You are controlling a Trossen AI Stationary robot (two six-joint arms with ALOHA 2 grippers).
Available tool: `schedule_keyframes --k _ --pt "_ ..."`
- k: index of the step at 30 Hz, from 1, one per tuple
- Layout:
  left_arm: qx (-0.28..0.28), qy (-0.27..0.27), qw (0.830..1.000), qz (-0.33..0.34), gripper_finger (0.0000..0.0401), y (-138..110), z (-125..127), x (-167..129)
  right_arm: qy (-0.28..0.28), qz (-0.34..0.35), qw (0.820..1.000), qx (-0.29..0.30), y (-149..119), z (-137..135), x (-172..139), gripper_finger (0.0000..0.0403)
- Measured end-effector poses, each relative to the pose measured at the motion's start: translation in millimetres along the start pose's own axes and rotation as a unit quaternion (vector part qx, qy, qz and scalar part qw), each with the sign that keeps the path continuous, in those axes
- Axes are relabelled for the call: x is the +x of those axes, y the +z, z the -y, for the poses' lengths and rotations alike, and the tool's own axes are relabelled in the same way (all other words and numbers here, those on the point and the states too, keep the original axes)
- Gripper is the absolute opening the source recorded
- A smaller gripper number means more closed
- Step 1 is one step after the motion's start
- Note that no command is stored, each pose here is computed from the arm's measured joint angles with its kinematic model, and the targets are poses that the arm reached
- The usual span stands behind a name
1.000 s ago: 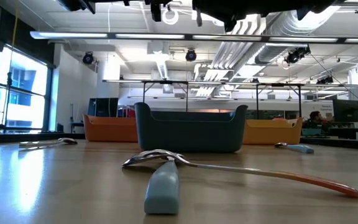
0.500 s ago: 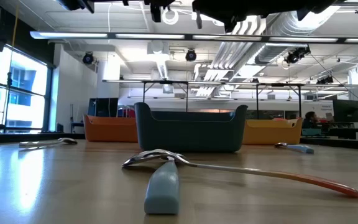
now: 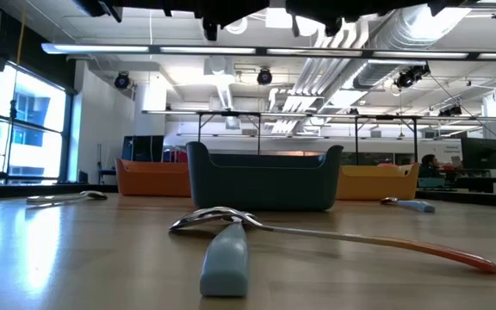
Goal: Sort silverware by color (type)
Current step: Put the white-blue spoon into the yellow bin
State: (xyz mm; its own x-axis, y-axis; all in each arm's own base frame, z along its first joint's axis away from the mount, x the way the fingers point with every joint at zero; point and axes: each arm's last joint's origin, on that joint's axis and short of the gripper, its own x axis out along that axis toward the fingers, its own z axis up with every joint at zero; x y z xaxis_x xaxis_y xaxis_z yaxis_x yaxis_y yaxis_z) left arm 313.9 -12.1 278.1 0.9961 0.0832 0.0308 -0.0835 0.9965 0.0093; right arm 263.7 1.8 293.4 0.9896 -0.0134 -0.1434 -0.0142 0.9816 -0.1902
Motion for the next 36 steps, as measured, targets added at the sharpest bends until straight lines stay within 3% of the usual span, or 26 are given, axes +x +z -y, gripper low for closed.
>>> schedule_keyframes --k 3,7,11,14,23,28,36 --pt "0.004 0.010 1.000 -0.005 0.0146 -9.1 1.2 -3.9 -0.036 -0.023 0.999 -0.007 3.2 8.5 -15.7 0.0012" --pt "0.000 0.020 1.000 -0.002 0.0145 -22.2 3.1 -11.5 -0.121 -0.124 0.985 -0.021 -5.6 30.7 -37.8 0.0012" --pt "-0.006 0.025 1.000 0.005 0.0145 -33.8 4.1 -21.2 -0.213 -0.273 0.938 -0.021 -24.0 68.6 -53.5 0.0012" --pt "-0.010 0.032 0.999 0.016 0.0145 -37.7 4.7 -27.8 -0.250 -0.355 0.900 -0.017 -41.0 100.7 -62.2 0.0012" --pt "-0.017 0.033 0.999 0.007 0.0145 -48.6 6.9 -34.2 -0.227 -0.529 0.818 0.012 -111.0 167.4 -74.8 0.0012" --pt "-0.017 0.033 0.999 0.007 0.0145 -49.2 6.7 -34.5 -0.219 -0.565 0.794 0.045 -135.5 181.7 -78.9 0.0012" --pt "-0.024 0.027 0.999 0.007 0.0145 -49.1 9.4 -35.0 -0.215 -0.594 0.772 0.076 -158.0 192.9 -83.5 0.0012"
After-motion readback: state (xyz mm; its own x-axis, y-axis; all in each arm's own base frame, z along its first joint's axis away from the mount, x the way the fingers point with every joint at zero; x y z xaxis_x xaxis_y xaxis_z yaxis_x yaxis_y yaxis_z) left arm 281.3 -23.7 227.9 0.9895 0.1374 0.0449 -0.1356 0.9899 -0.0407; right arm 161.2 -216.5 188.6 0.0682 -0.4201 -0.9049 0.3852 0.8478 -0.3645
